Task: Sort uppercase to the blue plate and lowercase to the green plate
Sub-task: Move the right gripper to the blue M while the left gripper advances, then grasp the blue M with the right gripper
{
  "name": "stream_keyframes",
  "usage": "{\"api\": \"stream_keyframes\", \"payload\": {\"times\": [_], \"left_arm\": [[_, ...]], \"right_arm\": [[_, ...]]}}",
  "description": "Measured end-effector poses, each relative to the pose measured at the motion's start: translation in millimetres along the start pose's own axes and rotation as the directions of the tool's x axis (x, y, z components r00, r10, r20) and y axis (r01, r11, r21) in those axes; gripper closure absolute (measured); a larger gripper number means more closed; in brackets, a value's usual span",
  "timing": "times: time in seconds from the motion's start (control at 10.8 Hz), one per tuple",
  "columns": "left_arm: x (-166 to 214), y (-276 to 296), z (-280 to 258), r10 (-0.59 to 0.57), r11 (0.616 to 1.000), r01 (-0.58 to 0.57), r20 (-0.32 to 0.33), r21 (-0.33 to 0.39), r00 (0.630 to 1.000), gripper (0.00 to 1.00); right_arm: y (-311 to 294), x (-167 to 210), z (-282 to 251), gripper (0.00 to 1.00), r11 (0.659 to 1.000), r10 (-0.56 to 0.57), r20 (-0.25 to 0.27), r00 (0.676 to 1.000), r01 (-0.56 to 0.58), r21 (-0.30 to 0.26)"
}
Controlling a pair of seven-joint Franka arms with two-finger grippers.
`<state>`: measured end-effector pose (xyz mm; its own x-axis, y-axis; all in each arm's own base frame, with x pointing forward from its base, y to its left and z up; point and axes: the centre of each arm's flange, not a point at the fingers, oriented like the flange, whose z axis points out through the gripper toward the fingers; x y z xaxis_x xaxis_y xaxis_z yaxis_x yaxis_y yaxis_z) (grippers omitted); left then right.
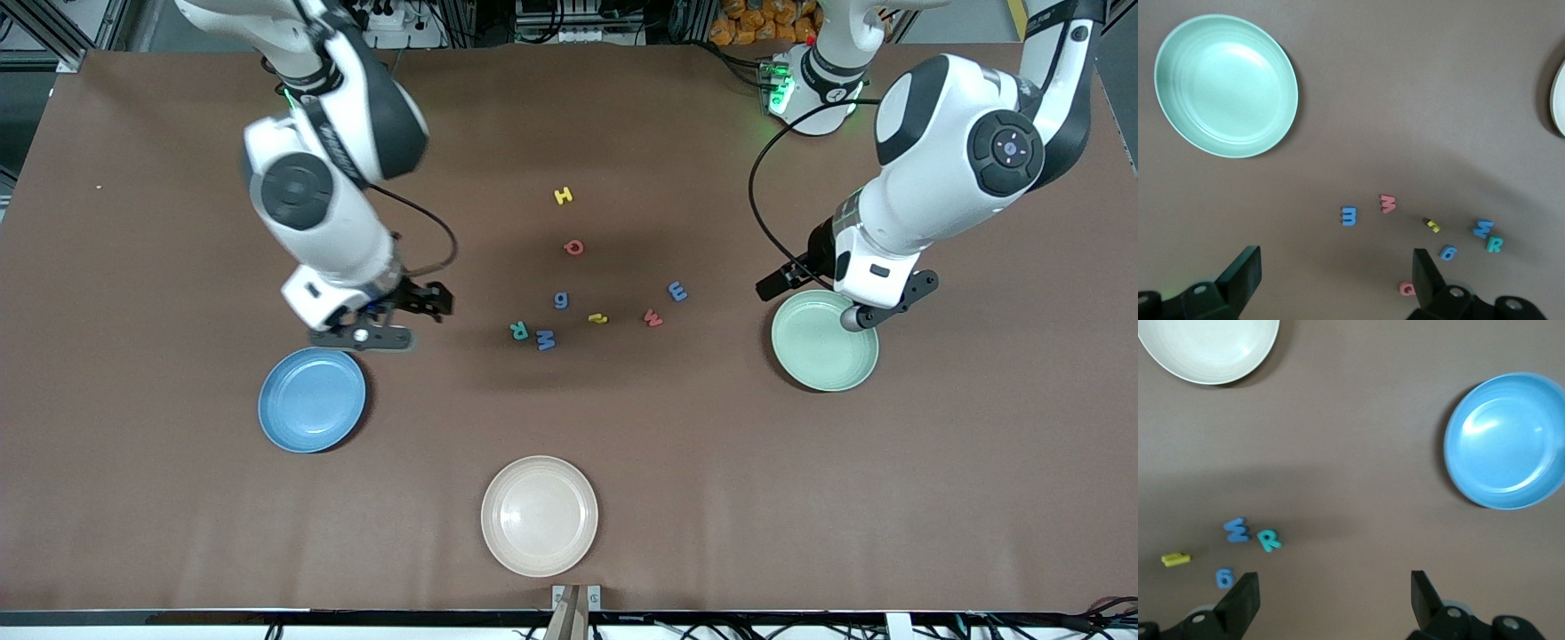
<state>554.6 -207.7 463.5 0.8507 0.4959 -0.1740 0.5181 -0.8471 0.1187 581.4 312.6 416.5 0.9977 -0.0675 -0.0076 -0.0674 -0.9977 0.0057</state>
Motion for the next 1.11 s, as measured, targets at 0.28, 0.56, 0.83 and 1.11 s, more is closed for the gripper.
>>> {"api": "stream_keyframes", "payload": {"times": [0.28, 0.56, 0.83, 1.11], "left_arm": [[7, 0, 12, -0.044, 0.999, 0.044, 0.008, 0.002, 0.999, 0.00], [11, 0, 17, -0.050, 0.999, 0.050, 0.006, -0.001, 0.999, 0.00], [15, -1, 27, -0.055, 0.998, 0.055, 0.011, 0.002, 0.998, 0.00], [19, 0, 34, -0.058, 0.998, 0.058, 0.016, 0.004, 0.998, 0.00]], "right_arm": [[-42, -8, 46, 0.00, 0.998, 0.055, -0.023, 0.998, -0.055, 0.007], [-80, -19, 93, 0.00, 0.995, 0.100, -0.054, 0.994, -0.099, 0.027], [-107, -31, 138, 0.01, 0.994, 0.103, -0.070, 0.992, -0.100, 0.036], [-116, -38, 156, 0.02, 0.996, 0.089, -0.066, 0.994, -0.087, 0.028]]}}
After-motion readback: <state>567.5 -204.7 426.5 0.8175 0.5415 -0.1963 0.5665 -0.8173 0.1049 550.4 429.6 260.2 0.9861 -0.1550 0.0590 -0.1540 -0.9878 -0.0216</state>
